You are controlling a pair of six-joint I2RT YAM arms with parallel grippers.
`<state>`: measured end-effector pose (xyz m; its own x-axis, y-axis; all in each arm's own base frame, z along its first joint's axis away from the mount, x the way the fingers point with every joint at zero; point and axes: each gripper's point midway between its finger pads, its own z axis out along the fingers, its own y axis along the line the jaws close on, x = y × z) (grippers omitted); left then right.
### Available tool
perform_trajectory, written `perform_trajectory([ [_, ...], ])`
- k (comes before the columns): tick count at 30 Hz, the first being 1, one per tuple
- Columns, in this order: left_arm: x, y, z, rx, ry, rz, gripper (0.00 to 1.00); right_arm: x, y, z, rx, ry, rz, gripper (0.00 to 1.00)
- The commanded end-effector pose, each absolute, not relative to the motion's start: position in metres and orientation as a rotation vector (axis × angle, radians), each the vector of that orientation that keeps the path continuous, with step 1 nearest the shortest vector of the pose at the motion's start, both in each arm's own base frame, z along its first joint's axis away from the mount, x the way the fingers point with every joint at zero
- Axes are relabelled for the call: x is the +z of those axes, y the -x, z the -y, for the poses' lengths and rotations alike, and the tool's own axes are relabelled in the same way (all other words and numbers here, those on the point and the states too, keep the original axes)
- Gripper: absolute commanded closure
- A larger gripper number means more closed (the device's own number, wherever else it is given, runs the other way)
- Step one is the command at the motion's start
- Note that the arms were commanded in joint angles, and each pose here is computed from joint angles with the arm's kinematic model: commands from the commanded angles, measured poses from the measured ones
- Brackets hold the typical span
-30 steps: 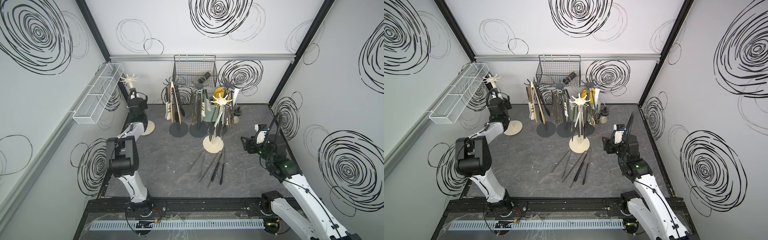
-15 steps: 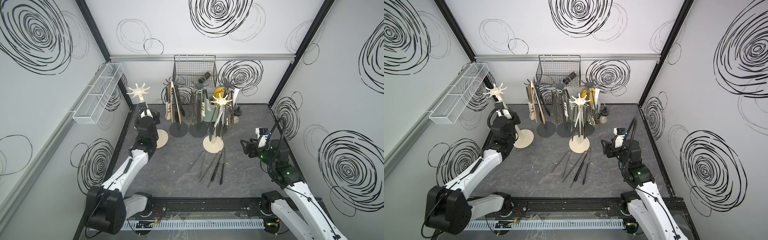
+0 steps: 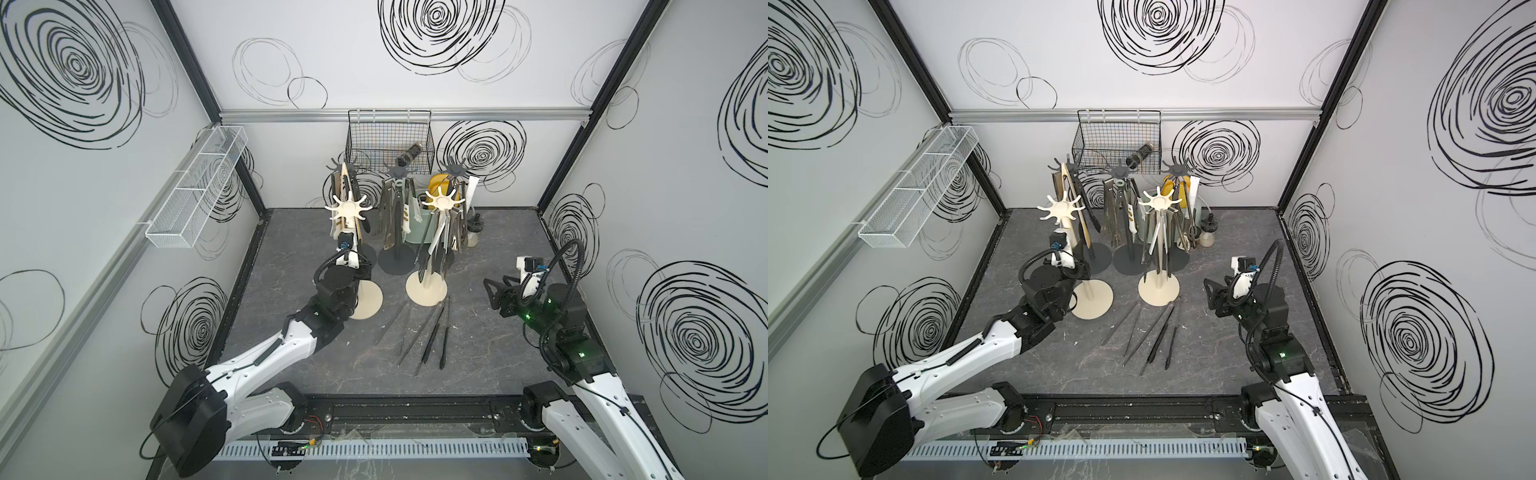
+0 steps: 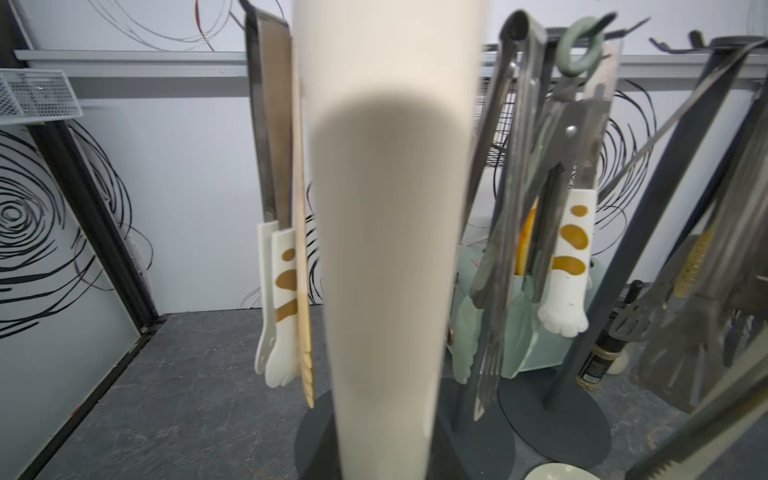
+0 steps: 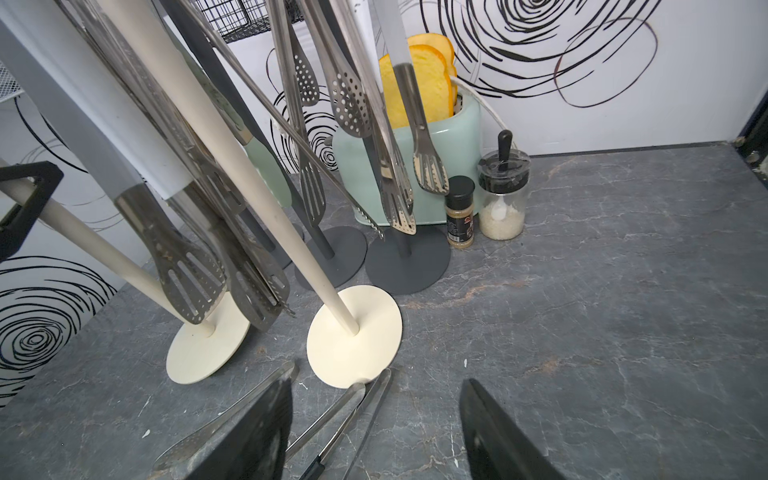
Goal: Hang food tongs on kitchen utensil racks
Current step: Place the rack at the center of the board.
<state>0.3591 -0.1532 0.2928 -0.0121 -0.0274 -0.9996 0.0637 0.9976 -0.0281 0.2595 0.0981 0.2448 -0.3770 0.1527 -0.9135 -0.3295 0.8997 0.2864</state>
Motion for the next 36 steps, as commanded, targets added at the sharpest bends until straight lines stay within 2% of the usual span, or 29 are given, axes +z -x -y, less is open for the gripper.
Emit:
perform_trajectory([
  [1, 0.371, -0.360, 0.156, -0.149, 0.094, -1.346, 1.00, 0.243, -0.258, -0.094, 0.497, 0.108, -1.891, 0.34],
  [10, 0.353, -0.379, 0.193, -0.156, 0.042, -1.380, 1.00, 0.242, -0.259, -0.091, 0.477, 0.099, -1.895, 0.34],
  [36, 0.316, -0.403, 0.210, -0.186, 0.086, -1.419, 1.00, 0.233, -0.262, -0.091, 0.471, 0.096, -1.918, 0.34],
])
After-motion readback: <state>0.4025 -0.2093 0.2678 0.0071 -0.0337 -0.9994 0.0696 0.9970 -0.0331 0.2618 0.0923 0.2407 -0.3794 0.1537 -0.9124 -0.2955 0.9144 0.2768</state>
